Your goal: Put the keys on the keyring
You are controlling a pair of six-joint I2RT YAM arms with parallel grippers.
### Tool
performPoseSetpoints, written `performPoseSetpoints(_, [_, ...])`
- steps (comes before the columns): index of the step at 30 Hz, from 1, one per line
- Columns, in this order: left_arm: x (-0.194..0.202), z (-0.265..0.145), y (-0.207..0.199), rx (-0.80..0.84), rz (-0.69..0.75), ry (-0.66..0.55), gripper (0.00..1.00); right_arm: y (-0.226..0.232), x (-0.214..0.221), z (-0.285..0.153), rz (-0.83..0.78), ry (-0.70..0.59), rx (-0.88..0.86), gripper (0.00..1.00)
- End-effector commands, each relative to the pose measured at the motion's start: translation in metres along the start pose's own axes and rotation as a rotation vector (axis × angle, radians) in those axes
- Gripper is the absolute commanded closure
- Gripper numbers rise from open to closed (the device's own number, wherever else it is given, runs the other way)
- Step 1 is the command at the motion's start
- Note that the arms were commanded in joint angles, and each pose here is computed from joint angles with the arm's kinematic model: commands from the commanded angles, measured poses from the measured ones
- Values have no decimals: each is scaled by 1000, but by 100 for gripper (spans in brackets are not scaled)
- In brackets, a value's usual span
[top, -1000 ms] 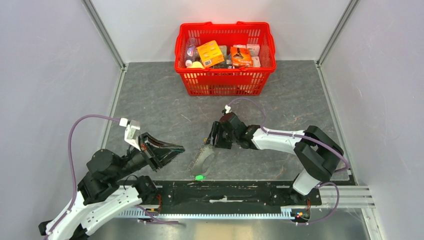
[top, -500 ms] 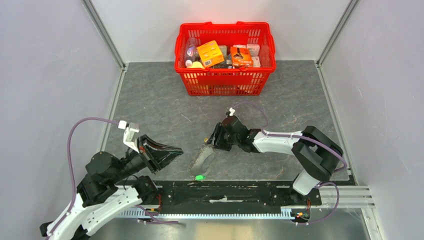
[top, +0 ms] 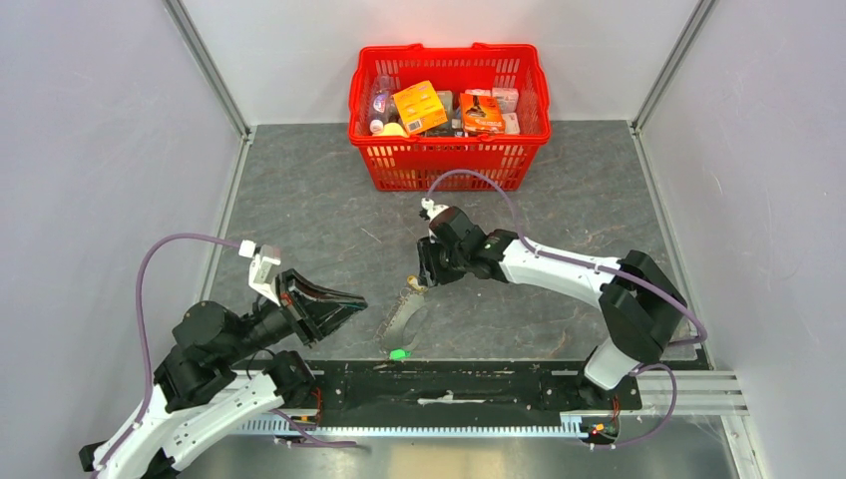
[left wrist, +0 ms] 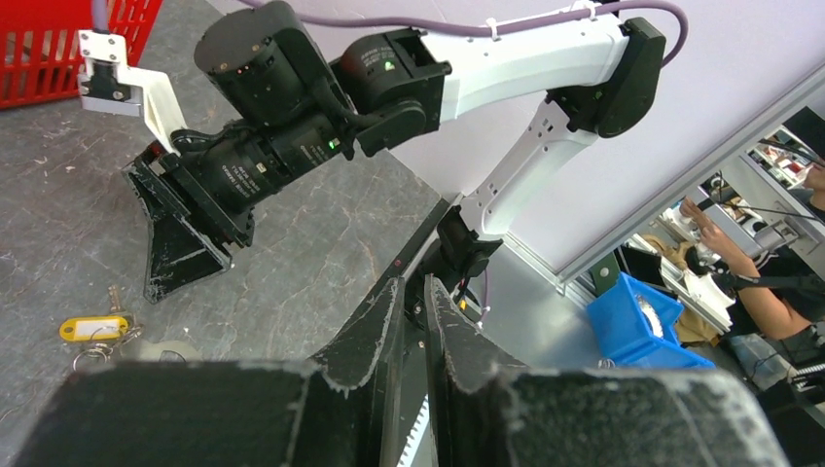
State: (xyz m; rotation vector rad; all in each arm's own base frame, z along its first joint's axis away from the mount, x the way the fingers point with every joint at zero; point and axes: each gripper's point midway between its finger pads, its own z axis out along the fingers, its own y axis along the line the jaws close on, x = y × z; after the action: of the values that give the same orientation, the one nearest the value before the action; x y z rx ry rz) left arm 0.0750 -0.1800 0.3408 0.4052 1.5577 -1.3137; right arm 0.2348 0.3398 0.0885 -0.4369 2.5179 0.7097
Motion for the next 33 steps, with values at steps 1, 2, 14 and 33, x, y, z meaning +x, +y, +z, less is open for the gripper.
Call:
performPoseSetpoints(1, [5,1,0,13,40,27,81,-6,7,-18,-298,101,-6,53])
performPoseSetpoints(2, [5,2,0,16,41,28,80,-5,7,-19,-324,114,-12,52])
performPoseSetpoints(14, [11,-2,2,15,36,37,80,-11,21,3,-656,198,38,46])
performPoseSetpoints(33, [11,-10,7,-14,46,32,79,-10,13,37,-803,140,36,52])
